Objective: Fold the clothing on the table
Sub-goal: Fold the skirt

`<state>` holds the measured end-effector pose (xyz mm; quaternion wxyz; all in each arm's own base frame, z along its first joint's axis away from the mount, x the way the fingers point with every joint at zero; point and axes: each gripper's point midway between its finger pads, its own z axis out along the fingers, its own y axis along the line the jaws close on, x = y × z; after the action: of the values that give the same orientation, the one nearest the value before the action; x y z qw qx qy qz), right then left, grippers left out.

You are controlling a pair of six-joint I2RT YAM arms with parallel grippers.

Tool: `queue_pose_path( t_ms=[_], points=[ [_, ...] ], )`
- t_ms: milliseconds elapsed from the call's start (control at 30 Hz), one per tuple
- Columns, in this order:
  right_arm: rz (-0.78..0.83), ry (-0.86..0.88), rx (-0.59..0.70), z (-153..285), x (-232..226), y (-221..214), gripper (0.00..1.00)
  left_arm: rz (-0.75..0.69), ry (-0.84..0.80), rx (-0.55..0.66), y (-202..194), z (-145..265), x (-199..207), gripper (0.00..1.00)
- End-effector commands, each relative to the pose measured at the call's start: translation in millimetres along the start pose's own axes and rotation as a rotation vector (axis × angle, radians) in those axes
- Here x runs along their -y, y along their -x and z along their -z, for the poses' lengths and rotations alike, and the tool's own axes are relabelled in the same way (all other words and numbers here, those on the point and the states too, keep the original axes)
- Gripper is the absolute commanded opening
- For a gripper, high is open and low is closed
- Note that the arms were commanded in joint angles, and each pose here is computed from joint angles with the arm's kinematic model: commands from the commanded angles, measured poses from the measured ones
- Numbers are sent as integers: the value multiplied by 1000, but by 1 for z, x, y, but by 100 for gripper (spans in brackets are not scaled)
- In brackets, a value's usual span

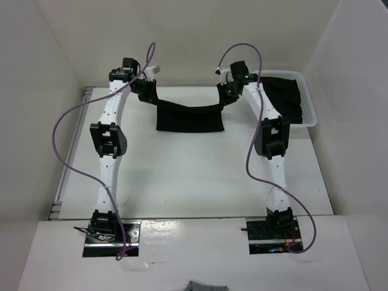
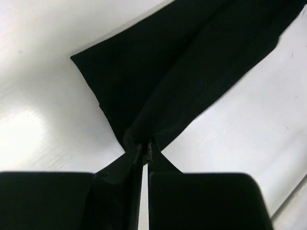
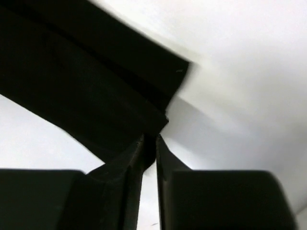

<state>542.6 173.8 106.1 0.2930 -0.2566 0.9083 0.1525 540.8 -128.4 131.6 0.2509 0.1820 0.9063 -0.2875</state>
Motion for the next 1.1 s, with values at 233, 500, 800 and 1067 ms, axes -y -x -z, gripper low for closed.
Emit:
queue_pose_path(
  t_ms=[233, 500, 800, 1067],
  points=[
    [-199, 5, 14, -1, 53, 6, 66, 56, -27, 75, 16, 0, -19, 49],
    [-132, 14, 99, 48, 33, 41, 69, 39, 42, 220, 49, 73, -28, 100],
    [87, 36, -21, 66, -74, 37, 74, 7, 11, 231, 41, 151, 19, 100],
    [184, -32, 156, 156, -162, 71, 78, -121, 134, 318, 30, 249, 98, 100]
  ],
)
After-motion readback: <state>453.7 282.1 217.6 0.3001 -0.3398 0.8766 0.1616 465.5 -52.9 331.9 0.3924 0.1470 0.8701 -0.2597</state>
